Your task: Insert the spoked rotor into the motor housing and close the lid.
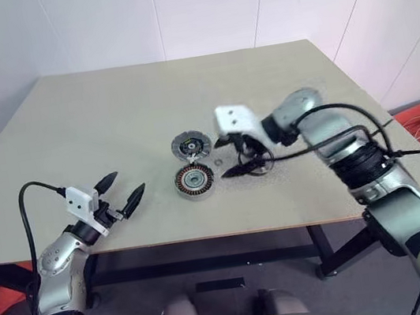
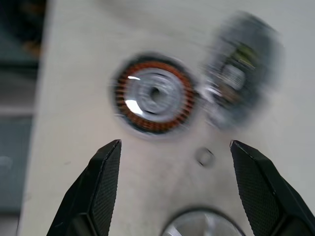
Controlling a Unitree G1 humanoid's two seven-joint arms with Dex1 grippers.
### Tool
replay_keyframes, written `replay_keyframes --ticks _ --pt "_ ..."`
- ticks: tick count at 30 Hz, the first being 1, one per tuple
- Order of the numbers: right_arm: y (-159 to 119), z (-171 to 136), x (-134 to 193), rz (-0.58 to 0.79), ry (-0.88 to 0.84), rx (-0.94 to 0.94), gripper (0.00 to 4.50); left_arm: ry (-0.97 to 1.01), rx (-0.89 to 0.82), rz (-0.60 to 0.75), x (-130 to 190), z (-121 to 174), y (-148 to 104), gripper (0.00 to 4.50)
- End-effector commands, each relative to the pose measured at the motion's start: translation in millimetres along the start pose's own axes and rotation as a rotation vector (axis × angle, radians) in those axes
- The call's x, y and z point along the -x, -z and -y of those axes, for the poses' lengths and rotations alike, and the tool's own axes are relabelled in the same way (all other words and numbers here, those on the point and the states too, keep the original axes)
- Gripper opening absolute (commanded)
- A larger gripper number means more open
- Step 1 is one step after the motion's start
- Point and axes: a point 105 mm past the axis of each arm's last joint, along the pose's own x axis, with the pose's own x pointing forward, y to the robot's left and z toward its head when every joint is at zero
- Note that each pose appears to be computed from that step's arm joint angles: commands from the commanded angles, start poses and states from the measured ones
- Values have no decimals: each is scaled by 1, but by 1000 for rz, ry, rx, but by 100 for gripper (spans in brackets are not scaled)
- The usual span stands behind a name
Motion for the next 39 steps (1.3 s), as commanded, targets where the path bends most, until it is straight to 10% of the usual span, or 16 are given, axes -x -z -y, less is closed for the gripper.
replay_keyframes --ticks 1,39 --pt "19 26 13 55 194 -216 398 8 -32 32 -1 -2 -11 450" --pt "34 13 -65 -68 245 -261 398 17 -43 42 -6 -3 -18 450"
